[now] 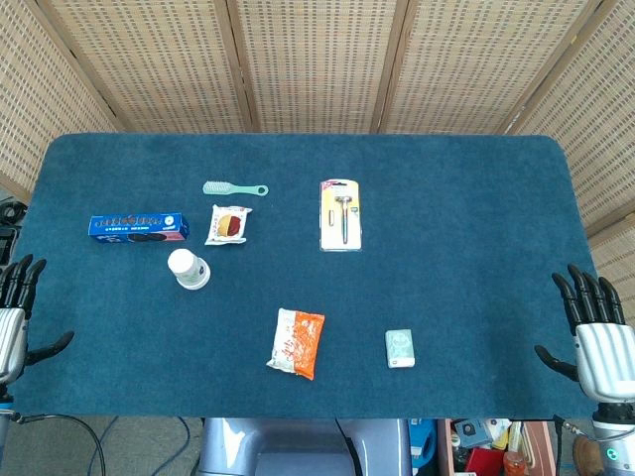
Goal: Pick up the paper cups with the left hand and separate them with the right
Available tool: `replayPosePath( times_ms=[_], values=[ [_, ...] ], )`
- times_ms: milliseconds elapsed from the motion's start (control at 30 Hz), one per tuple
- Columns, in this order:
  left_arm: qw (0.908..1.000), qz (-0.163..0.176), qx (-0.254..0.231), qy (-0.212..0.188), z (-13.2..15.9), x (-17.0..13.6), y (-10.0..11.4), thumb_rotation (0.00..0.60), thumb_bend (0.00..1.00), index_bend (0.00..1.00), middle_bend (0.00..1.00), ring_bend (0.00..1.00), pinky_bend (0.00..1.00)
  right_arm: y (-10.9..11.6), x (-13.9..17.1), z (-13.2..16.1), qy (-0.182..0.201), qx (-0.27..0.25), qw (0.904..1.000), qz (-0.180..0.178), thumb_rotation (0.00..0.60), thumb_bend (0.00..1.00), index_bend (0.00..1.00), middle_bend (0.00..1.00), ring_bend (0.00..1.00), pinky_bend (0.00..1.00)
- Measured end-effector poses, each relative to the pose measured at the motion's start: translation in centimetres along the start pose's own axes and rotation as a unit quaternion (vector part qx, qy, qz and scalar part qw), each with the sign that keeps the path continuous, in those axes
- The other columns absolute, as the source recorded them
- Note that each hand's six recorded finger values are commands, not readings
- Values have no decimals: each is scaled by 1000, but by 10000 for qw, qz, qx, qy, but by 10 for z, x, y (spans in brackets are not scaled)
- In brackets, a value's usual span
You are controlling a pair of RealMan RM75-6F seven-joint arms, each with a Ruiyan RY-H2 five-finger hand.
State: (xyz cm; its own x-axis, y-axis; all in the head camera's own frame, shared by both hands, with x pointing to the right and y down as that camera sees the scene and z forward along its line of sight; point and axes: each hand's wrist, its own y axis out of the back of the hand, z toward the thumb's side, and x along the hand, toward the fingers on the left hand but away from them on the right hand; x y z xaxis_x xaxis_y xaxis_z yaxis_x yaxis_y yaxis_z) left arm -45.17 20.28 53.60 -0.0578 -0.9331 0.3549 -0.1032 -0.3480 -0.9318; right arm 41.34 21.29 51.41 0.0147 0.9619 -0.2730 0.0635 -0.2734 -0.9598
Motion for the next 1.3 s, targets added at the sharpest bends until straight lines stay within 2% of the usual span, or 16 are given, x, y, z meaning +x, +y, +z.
replayPosePath(
  times_ms=[267,400,500,567,667,833,1033,1300],
  values=[
    [9999,-112,67,-79,-1,2,-7,600,183,0,0,0,0,2,0,-1,-5,-54,10000,-15,600,0,0,0,0,0],
    [9993,-180,105,-320,6,15,-12,600,185,0,0,0,2,2,-1,-2,-6,-67,10000,-3,600,0,0,0,0,0],
    [9973,-270,224,-644,15,32,-16,600,185,0,0,20,117,0,-2,-3,-22,-58,10000,42,600,0,0,0,0,0],
    [9935,-341,392,-1010,26,49,-19,600,186,0,23,80,210,-1,-4,-4,-44,-51,10000,67,600,0,0,0,0,0],
    [9858,-462,659,-1476,40,74,-26,600,189,49,108,171,260,-3,-6,-6,-84,-53,9999,92,600,0,0,0,0,0],
    [9722,-741,1014,-1977,62,114,-44,600,190,137,189,225,282,-6,-8,-9,-162,-39,9997,153,600,0,0,0,0,0],
    [9558,-1063,1401,-2357,93,147,-71,600,191,167,196,229,283,-10,-10,-14,-264,-15,9994,210,600,0,0,0,0,0],
    [9469,-1251,1598,-2494,107,156,-89,600,191,200,225,245,291,-13,-11,-21,-368,-20,9989,282,600,0,0,0,0,0]
  ],
)
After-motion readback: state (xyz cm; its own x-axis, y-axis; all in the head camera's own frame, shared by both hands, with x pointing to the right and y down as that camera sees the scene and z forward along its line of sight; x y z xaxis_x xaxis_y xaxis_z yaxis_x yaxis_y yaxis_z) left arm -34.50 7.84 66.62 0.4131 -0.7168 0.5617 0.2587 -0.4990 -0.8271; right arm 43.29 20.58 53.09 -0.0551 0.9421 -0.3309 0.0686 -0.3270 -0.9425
